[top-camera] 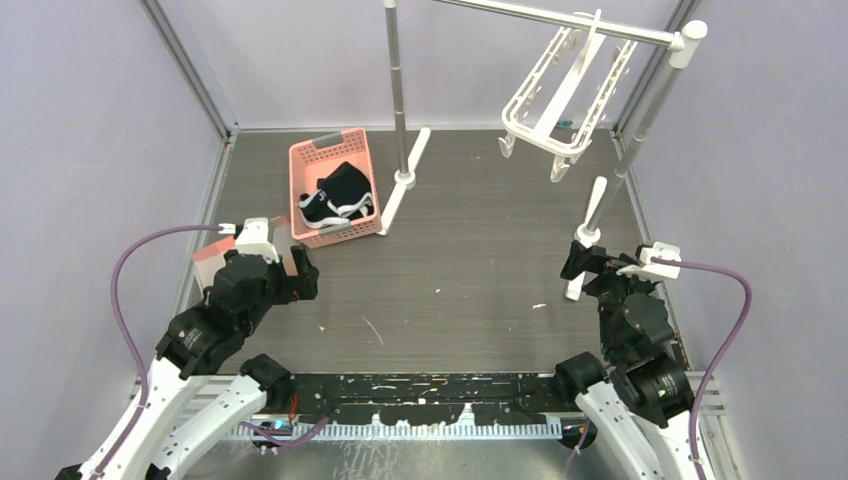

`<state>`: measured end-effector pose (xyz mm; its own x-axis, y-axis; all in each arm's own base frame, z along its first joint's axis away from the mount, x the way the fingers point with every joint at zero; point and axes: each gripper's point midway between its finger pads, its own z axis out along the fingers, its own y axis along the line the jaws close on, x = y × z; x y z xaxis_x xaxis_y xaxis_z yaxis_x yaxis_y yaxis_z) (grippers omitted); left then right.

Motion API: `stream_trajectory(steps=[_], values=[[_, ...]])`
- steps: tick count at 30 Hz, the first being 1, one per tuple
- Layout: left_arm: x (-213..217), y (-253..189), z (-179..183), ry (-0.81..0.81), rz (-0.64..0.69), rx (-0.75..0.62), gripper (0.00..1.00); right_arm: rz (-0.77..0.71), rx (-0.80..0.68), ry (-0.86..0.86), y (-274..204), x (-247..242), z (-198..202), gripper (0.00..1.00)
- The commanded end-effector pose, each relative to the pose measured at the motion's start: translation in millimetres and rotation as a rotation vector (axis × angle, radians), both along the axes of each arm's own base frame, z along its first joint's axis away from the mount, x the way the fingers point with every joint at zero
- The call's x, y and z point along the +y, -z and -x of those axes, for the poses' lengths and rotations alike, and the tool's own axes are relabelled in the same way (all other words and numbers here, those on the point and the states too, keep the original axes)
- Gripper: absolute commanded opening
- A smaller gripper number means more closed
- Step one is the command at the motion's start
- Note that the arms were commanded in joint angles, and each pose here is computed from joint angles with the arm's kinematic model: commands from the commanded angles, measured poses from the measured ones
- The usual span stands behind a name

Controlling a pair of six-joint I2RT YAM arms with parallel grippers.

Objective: Clip the underwear to the hanger

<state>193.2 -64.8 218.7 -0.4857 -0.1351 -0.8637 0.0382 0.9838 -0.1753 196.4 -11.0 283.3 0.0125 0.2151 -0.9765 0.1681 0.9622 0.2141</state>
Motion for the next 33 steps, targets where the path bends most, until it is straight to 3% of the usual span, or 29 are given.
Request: stream_trajectory(steps=[1, 14, 21, 27, 33], values=[[4.6, -7.7, 5.0, -0.037, 0.019, 0.034, 0.98, -0.072, 0.003, 0.013, -12.0, -0.6, 3.4, 0.99], [-4.6, -2.4, -3.1, -0.022, -0.008, 0.105, 0.98, -0.168, 0.168, 0.023, -4.4, 12.8, -9.2, 1.0], [-18.3, -9.9, -27.5, -0.03, -0.006, 0.101, 1.0, -0.221, 0.22, -0.004, -0.2, 25.1, -15.3, 1.0], [-34.6, -20.3, -81.5, -0.05, 0.004, 0.078, 0.91, -0.233, 0.261, -0.049, 5.6, 37.1, -20.4, 1.0], [-29.0, 0.0, -141.8, -0.077, 0.165, 0.199, 0.7, -0.226, 0.299, -0.096, 14.2, 47.2, -23.4, 1.0]])
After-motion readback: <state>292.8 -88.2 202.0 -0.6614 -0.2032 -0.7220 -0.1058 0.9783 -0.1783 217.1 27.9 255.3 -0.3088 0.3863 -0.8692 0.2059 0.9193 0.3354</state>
